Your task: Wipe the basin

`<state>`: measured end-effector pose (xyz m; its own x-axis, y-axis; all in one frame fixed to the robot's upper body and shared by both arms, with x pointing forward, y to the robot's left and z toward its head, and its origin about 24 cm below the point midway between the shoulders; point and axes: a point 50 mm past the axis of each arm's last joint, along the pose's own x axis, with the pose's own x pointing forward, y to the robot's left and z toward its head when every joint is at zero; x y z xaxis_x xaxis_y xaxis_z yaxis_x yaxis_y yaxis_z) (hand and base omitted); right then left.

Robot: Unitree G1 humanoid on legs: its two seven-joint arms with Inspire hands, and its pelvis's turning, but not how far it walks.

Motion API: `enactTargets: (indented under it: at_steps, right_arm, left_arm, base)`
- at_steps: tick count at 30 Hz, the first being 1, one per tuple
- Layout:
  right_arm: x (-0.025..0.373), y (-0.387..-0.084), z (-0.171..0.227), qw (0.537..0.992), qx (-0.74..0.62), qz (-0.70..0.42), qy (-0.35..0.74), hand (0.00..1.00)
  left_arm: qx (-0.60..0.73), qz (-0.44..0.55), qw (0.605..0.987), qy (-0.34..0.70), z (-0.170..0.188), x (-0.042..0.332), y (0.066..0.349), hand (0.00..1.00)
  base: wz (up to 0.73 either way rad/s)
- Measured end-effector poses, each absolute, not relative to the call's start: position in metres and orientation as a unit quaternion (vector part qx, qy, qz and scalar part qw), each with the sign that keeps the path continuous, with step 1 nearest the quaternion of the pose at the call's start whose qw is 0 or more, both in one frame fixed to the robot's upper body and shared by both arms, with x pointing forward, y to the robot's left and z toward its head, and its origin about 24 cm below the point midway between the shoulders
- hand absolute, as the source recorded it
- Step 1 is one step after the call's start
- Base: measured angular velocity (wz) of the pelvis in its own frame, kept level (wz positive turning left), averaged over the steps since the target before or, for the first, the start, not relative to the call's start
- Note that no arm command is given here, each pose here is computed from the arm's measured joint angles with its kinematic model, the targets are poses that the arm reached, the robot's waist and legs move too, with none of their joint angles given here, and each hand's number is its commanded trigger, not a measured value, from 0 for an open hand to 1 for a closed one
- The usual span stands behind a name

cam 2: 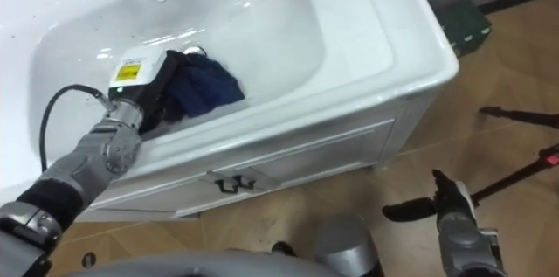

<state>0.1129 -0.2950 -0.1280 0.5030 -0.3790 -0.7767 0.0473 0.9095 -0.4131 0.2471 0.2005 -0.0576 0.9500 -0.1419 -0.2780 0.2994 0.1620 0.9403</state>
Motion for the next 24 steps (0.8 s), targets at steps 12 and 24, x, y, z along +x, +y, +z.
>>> enactTargets:
  at_steps: [12,24]
  right_arm:
    - [0.105,-0.309,-0.123,0.848,-0.161,-0.167,0.476,0.00]
    - [0.096,-0.313,-0.122,0.845,-0.157,-0.180,0.479,0.00]
  left_arm:
    - [0.650,-0.101,0.739,0.145,-0.073,0.214,0.238,1.00]
    - [0.647,-0.100,0.735,0.177,-0.073,0.213,0.246,1.00]
  base:
    - [0.02]
    - [-0.02]
